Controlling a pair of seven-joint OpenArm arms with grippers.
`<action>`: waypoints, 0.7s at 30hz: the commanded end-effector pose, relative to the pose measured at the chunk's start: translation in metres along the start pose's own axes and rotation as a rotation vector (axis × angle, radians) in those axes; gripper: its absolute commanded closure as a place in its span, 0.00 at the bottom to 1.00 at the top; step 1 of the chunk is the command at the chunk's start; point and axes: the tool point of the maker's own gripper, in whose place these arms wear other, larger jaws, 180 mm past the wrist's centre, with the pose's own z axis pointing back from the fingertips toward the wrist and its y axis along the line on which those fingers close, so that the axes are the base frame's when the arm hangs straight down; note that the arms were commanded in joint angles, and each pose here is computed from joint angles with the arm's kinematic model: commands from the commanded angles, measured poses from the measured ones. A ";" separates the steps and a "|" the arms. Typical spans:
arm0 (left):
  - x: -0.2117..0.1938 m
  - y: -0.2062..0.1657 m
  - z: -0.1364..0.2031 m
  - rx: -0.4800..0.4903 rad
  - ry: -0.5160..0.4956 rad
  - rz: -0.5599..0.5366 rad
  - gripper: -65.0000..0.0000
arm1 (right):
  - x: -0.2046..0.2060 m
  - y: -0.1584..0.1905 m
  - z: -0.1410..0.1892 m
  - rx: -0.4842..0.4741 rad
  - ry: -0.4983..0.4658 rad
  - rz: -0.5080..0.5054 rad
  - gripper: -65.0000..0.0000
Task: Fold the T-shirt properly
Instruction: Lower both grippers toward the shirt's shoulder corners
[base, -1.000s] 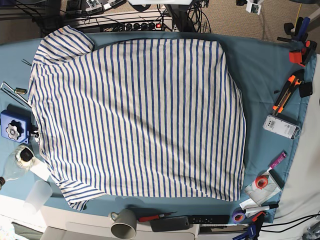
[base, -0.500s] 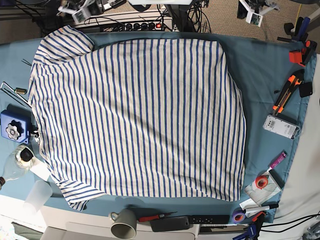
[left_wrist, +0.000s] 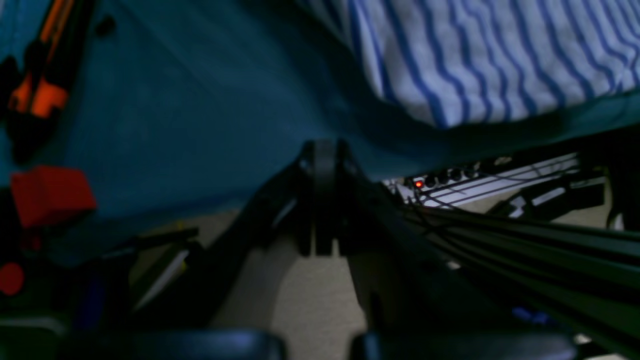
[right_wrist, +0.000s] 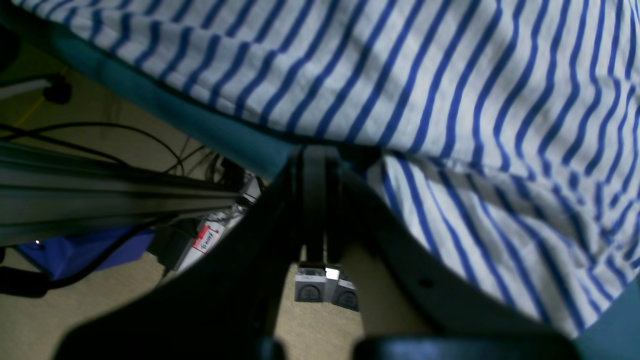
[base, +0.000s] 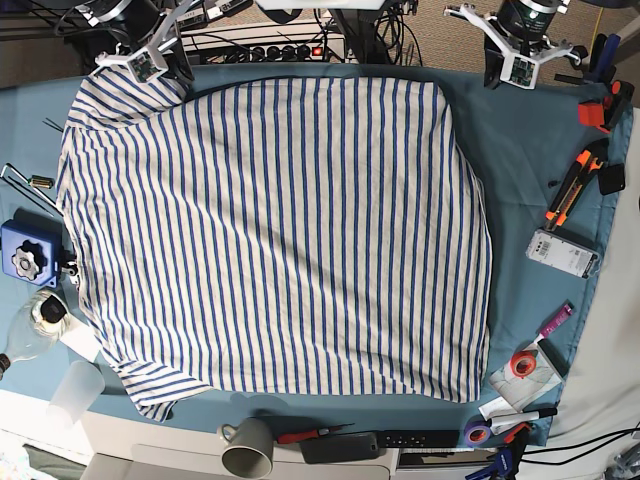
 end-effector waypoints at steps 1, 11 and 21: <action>0.009 -0.001 0.004 -0.007 -0.022 -0.019 1.00 | 0.011 -0.003 0.002 -0.014 -0.027 0.008 0.99; 0.014 -0.003 0.002 -0.024 -0.029 -0.037 0.70 | 0.021 -0.048 -0.001 -0.230 -0.010 -0.063 0.51; 0.026 0.000 -0.003 -0.018 -0.070 -0.048 0.70 | 0.008 -0.128 0.025 -0.606 0.104 -0.126 0.51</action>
